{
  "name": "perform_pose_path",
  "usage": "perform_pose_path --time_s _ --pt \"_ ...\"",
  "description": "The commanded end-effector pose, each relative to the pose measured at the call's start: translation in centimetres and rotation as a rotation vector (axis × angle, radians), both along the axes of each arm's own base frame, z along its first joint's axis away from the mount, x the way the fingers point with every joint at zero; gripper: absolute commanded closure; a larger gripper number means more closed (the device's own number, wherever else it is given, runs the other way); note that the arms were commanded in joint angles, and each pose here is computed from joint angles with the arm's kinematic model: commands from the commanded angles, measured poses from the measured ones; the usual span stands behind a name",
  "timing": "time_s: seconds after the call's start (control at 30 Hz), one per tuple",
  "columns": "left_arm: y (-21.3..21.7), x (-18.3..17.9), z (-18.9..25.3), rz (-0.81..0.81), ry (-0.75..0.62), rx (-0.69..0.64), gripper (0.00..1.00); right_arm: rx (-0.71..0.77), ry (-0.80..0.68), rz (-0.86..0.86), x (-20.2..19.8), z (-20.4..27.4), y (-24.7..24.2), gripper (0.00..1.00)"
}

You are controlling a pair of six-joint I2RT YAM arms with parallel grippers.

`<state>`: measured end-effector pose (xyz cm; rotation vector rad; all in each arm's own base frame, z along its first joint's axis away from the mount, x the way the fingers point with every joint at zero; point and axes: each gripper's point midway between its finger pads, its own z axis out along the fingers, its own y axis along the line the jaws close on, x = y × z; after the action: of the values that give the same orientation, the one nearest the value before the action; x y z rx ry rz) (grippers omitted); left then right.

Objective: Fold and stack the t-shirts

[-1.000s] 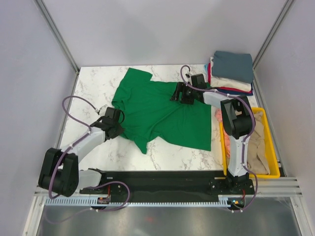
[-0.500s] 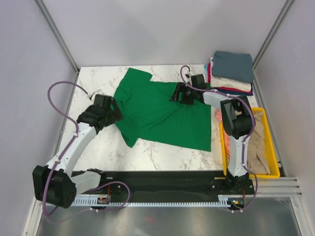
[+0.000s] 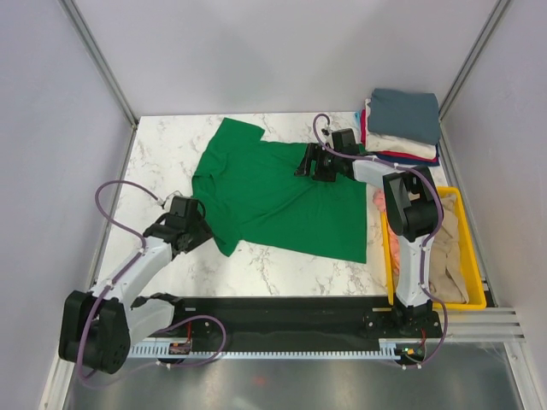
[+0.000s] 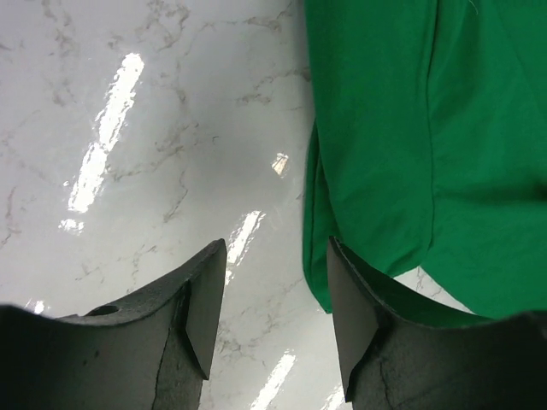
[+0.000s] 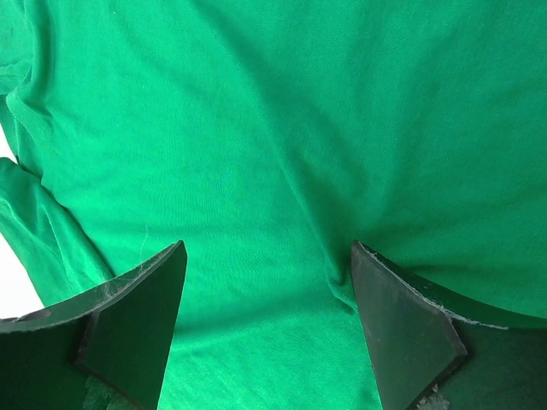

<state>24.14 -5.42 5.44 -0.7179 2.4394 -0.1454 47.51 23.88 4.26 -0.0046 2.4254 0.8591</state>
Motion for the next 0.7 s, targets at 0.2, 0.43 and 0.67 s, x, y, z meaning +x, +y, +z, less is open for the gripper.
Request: perform_pose_path --time_s 0.2,0.43,0.67 --pt "-2.2 3.1 -3.2 -0.04 -0.024 -0.077 0.45 -0.025 0.084 0.032 -2.2 -2.5 0.0 0.15" --pt "-2.3 3.6 -3.9 -0.048 -0.022 -0.066 0.57 -0.029 0.097 0.037 -2.3 -3.3 0.0 0.15" --pt "-2.9 3.1 -3.0 -0.07 -0.054 -0.102 0.65 -0.033 0.106 0.036 -2.3 -3.8 0.0 0.15"
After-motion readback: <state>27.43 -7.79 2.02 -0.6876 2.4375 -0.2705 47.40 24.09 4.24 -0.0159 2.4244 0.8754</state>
